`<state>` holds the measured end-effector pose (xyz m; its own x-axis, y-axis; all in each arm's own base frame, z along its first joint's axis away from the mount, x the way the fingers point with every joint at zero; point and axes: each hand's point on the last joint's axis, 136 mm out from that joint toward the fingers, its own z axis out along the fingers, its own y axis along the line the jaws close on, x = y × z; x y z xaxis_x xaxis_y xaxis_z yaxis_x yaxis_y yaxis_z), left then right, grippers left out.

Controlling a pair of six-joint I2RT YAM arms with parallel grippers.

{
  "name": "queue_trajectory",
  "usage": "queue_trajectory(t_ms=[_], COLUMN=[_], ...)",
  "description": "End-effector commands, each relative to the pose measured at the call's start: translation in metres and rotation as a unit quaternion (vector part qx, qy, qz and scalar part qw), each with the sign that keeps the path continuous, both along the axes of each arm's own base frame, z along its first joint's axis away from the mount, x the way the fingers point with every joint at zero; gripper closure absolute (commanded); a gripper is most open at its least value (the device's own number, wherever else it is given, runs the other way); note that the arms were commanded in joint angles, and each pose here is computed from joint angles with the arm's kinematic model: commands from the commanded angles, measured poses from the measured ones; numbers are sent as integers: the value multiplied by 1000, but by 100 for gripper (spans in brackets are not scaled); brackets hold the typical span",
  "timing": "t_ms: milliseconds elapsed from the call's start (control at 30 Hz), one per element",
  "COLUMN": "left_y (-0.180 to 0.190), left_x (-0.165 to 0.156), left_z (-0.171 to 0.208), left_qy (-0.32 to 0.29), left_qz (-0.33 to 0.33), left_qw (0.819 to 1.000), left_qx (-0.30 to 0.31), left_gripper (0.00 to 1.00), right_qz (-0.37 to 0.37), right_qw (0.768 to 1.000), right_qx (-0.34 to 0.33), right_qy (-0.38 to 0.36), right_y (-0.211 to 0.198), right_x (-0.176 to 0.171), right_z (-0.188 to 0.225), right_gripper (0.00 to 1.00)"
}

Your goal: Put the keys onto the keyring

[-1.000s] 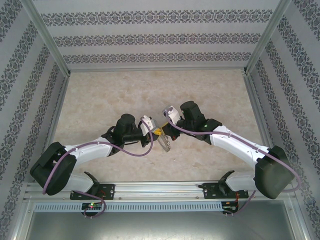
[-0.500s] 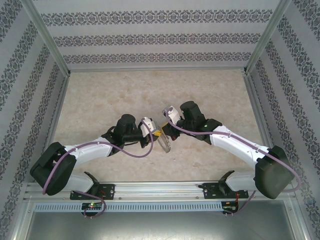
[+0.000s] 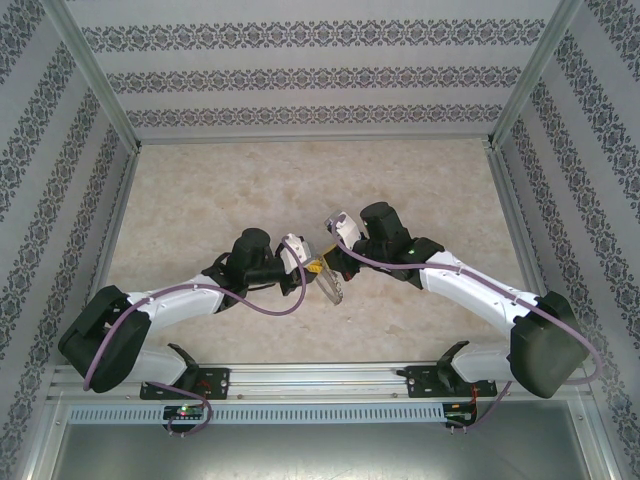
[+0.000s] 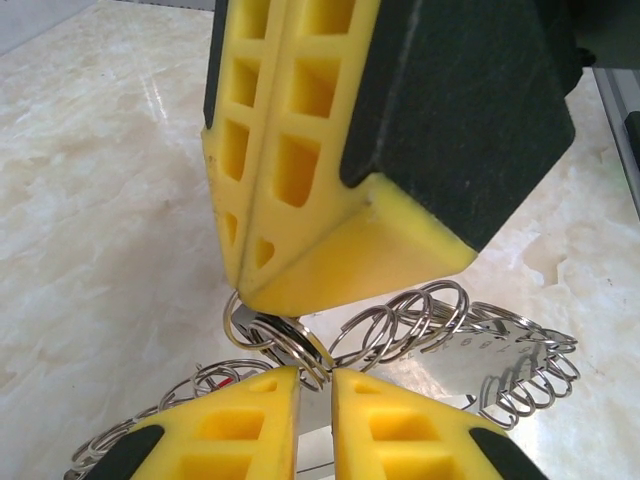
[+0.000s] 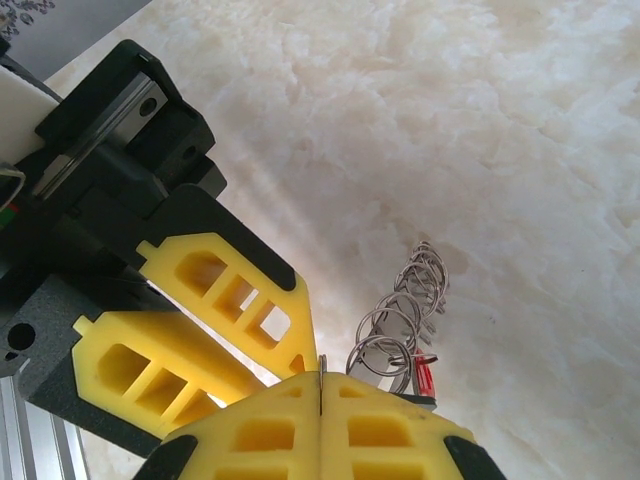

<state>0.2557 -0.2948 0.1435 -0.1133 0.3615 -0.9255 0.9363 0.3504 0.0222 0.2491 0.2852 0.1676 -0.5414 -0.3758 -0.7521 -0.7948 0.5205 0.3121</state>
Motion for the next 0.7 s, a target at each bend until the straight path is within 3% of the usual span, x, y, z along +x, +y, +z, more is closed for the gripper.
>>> queue_trajectory(t_ms=[0,433,667], left_y=[-3,-4,-3], left_x=[1,5,7], left_z=[15,18,17], left_qy=[-20,-27,-28], left_qz=[0,7,10], left_qw=[1000,999,999], left_qx=[-12,-17,-14], left_gripper=[85,79,88], right_qz=[2,10,11], right_qw=[1000,1000,1000], right_qx=[22,24,23], right_qy=[-7,1,4], right_y=[1,3,3], right_x=[1,-3,-3], right_z=[13,11,10], right_gripper=[100,100,100])
